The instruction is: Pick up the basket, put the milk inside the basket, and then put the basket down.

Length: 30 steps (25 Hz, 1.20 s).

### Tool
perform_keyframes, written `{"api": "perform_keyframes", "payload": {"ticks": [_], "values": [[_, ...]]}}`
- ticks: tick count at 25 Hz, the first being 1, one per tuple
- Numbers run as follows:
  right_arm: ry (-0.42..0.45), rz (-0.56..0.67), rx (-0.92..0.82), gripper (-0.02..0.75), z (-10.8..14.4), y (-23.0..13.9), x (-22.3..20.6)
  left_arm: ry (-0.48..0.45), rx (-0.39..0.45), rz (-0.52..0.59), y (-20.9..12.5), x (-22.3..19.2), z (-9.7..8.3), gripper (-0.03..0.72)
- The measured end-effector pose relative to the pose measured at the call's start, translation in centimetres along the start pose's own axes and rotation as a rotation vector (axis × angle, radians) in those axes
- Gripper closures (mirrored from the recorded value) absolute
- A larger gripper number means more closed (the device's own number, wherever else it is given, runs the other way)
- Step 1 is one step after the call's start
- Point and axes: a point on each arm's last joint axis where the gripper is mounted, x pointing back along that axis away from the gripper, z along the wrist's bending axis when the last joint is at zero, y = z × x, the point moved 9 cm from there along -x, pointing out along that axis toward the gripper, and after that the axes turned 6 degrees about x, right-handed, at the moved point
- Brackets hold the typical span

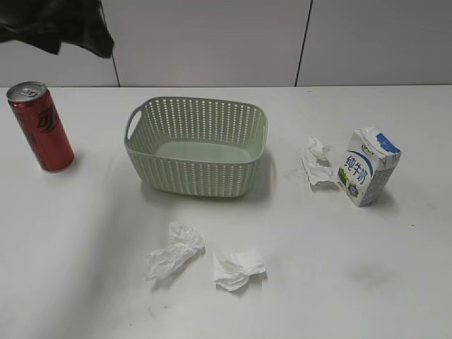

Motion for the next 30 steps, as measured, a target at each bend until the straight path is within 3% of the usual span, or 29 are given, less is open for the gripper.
{"api": "perform_keyframes", "payload": {"ticks": [3, 10, 19, 22, 27, 30], "values": [[0.0, 0.0, 0.0, 0.185, 0.0, 0.0, 0.0, 0.0, 0.003, 0.1, -0.4, -4.4, 0.1, 0.067], [0.0, 0.0, 0.0, 0.185, 0.0, 0.0, 0.0, 0.012, 0.015, 0.221, -1.3, -12.6, 0.9, 0.081], [0.0, 0.0, 0.0, 0.185, 0.0, 0.0, 0.0, 0.026, 0.047, 0.279, -3.1, -19.0, 1.7, 0.109], [0.0, 0.0, 0.0, 0.185, 0.0, 0.0, 0.0, 0.042, 0.097, 0.276, -3.4, -19.7, 2.0, 0.217], [0.0, -0.001, 0.0, 0.185, 0.0, 0.0, 0.0, 0.053, 0.123, 0.279, -3.7, -20.3, 2.2, 0.571], [0.0, -0.001, 0.0, 0.185, 0.0, 0.0, 0.0, 0.057, 0.156, 0.268, -3.5, -20.4, 2.2, 0.683]]}}
